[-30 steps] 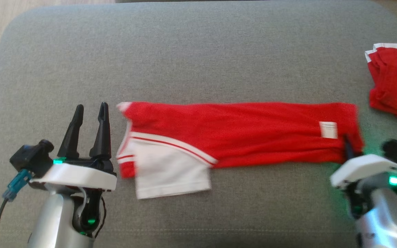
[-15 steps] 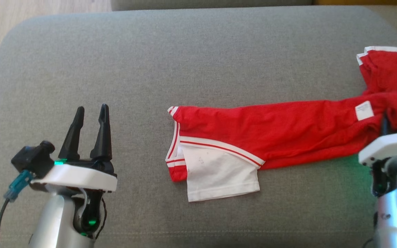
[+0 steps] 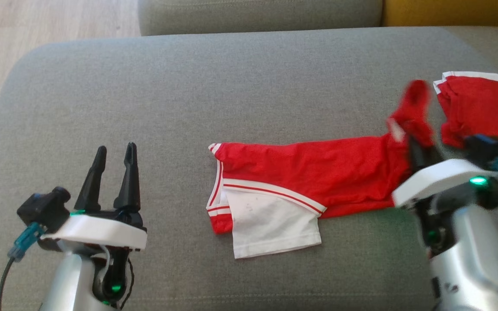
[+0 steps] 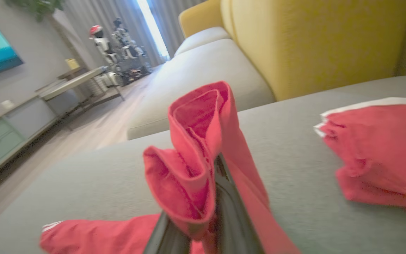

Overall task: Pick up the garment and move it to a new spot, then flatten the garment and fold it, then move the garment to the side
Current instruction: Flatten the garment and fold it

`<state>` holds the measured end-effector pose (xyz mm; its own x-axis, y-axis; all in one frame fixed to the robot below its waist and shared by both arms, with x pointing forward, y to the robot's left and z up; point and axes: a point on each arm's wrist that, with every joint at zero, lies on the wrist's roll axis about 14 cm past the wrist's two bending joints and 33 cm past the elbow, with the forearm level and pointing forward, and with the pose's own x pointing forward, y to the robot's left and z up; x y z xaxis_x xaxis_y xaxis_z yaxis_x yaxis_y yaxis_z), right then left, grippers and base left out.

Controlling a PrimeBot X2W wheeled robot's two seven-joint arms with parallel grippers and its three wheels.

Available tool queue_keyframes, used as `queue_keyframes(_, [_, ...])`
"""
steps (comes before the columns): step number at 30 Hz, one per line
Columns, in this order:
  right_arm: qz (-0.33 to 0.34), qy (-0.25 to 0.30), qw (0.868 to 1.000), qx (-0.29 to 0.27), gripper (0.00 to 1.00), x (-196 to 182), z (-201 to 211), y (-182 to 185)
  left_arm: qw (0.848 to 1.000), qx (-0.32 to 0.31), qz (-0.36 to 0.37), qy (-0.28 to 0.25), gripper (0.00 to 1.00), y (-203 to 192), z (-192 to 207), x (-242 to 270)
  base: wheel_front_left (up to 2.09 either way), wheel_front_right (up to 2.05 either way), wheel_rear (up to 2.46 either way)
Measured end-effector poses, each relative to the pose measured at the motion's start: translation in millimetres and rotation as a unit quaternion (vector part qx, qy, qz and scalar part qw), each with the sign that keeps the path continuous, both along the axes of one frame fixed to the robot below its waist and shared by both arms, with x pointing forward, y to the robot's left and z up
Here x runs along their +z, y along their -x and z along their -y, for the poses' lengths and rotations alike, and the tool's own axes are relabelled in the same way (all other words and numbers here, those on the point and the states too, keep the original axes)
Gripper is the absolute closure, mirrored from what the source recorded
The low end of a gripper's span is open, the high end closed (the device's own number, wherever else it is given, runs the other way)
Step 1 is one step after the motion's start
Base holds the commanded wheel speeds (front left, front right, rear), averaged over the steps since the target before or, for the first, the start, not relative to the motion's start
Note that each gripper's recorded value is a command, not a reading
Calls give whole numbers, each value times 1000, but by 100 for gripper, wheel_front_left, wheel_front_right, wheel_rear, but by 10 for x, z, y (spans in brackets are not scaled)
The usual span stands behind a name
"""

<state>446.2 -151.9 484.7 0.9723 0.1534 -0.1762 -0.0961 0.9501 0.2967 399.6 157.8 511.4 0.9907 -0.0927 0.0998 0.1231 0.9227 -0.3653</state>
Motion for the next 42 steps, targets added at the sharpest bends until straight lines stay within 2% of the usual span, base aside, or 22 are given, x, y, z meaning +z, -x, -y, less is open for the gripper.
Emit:
queue_keyframes(5, [21, -37, 996, 78, 100, 182, -536, 159, 1000, 1, 6, 2, 0, 35, 8, 44, 0, 0, 0])
queue_keyframes(14, [29, -94, 976, 194, 100, 366, -1315, 527, 1000, 12, 3, 4, 0, 185, -58, 31, 0, 0, 0])
queue_keyframes(26, [-35, -131, 949, 286, 100, -8, -1974, 861, 999, 30, -11, 8, 0, 222, -167, -65, 0, 0, 0])
queue_keyframes(33, [-38, -116, 944, 307, 100, -135, -2134, 722, 999, 42, -30, 10, 0, 208, -241, -187, 0, 0, 0])
queue_keyframes(34, [-40, -116, 944, 307, 84, -155, -2146, 693, 998, 44, -32, 12, 0, 199, -252, -200, 0, 0, 0])
queue_keyframes(35, [-42, -113, 943, 309, 22, -185, -2161, 673, 998, 46, -33, 12, 0, 188, -261, -209, 0, 0, 0])
queue_keyframes(36, [-47, -111, 942, 312, 0, -217, -2177, 663, 998, 47, -33, 11, 0, 171, -269, -211, 0, 0, 0])
queue_keyframes(42, [-60, -114, 932, 338, 0, -263, -2311, 738, 998, 49, -33, 11, 0, 129, -287, -206, 0, 0, 0])
